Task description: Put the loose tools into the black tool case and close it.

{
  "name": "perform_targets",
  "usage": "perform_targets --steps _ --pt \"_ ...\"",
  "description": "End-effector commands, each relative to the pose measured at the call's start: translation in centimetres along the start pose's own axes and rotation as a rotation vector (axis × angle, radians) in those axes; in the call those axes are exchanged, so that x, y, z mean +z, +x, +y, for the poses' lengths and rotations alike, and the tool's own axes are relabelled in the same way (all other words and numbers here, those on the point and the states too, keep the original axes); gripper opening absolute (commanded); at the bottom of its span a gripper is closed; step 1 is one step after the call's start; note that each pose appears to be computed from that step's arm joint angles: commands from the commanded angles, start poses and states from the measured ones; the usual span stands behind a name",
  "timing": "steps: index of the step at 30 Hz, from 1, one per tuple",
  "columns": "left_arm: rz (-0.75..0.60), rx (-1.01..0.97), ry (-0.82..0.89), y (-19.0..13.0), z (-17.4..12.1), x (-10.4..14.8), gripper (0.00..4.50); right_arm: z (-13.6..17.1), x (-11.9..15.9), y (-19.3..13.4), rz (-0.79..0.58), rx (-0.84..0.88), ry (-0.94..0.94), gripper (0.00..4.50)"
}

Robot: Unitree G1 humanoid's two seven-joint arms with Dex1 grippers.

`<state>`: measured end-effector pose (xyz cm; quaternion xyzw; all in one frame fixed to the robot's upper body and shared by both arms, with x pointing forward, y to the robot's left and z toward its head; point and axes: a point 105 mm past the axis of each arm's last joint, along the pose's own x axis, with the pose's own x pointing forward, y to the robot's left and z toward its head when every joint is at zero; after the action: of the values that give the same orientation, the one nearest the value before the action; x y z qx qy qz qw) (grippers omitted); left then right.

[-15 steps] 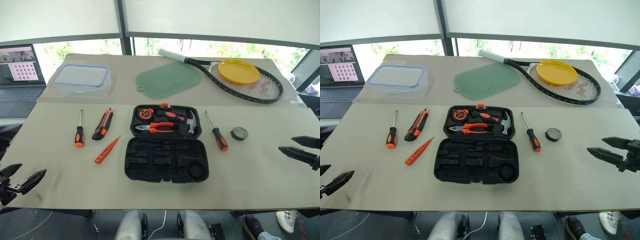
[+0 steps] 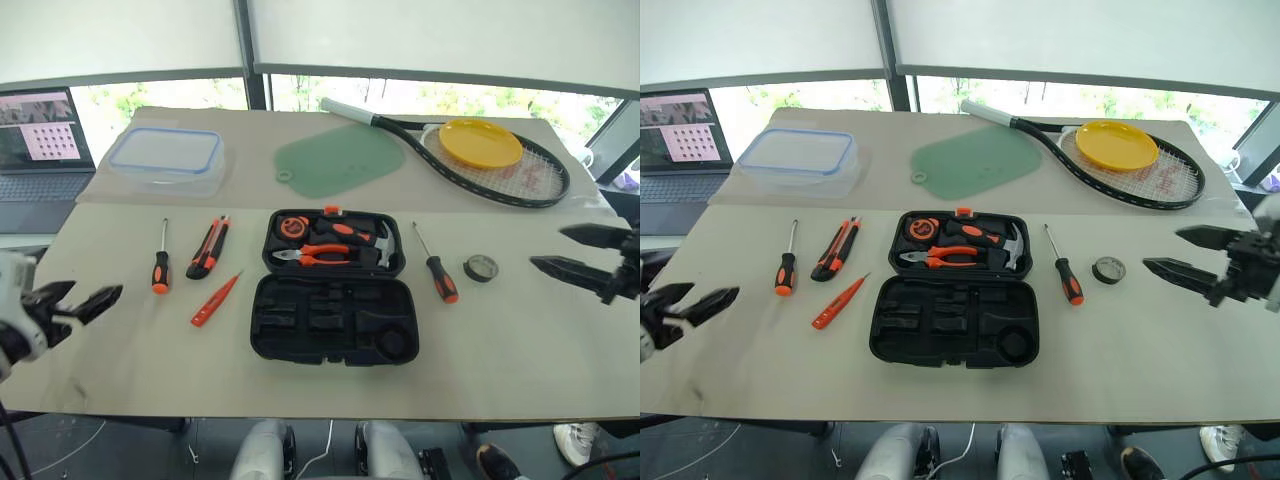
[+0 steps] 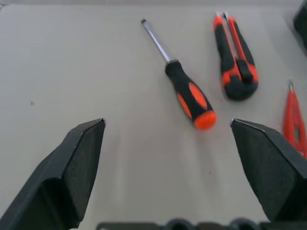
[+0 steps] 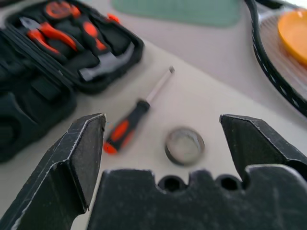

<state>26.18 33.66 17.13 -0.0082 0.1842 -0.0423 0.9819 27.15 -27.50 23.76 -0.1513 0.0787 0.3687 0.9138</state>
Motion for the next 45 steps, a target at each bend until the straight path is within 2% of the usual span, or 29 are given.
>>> perform_targets --steps 1,5,8,15,18,22,25,27,31,34,35,36,38,41,45 --pt "0.093 0.037 -0.05 1.8 -0.3 0.2 4.5 3.8 2.9 1.7 -0.066 0.159 -0.07 4.43" --pt "0.143 0.017 -0.047 4.7 -1.2 0.8 4.5 7.6 4.4 3.7 -0.123 0.332 -0.114 4.43" --pt "0.19 0.038 -0.021 6.4 -1.0 0.3 4.5 9.8 5.3 5.1 -0.16 0.417 -0.15 4.43" --pt "0.295 0.085 0.002 9.3 -0.4 -1.7 4.5 11.8 6.3 6.5 -0.225 0.484 -0.198 4.43" --pt "0.302 0.088 -0.018 9.8 -0.4 -2.2 3.66 11.8 6.2 6.5 -0.226 0.484 -0.195 4.5" --pt "0.314 0.095 -0.035 9.9 0.1 -2.9 2.3 11.6 5.8 6.6 -0.219 0.468 -0.188 4.5" --pt "0.262 0.105 -0.026 9.9 0.6 -2.2 1.27 11.5 5.4 6.6 -0.206 0.456 -0.188 4.5" --pt "0.083 0.034 0.064 10.2 -0.6 1.4 0.8 11.2 5.2 6.4 -0.198 0.438 -0.182 4.5" --pt "-0.219 -0.204 0.244 9.3 -5.7 8.2 0.79 10.9 4.7 5.9 -0.179 0.406 -0.164 4.5" --pt "-0.325 -0.462 0.435 7.9 -11.4 10.6 0.78 10.9 4.2 5.3 -0.16 0.388 -0.148 4.5" --pt "-0.32 -0.576 0.498 7.4 -13.6 10.4 0.78 10.8 3.9 5.1 -0.151 0.379 -0.14 4.5" --pt "-0.27 -0.756 0.646 6.8 -16.9 8.9 0.78 10.8 3.5 4.8 -0.136 0.364 -0.127 4.5" --pt "-0.149 -1.018 0.874 5.7 -20.6 5.3 0.78 10.7 2.8 4.3 -0.11 0.342 -0.116 4.5" --pt "-0.062 -1.116 1.035 6.1 -21.6 3.0 0.78 10.8 2.2 4.1 -0.101 0.316 -0.107 4.5" --pt "-0.004 -1.132 1.15 8.0 -22.6 2.0 0.78 10.9 2.0 4.0 -0.105 0.283 -0.093 4.5"
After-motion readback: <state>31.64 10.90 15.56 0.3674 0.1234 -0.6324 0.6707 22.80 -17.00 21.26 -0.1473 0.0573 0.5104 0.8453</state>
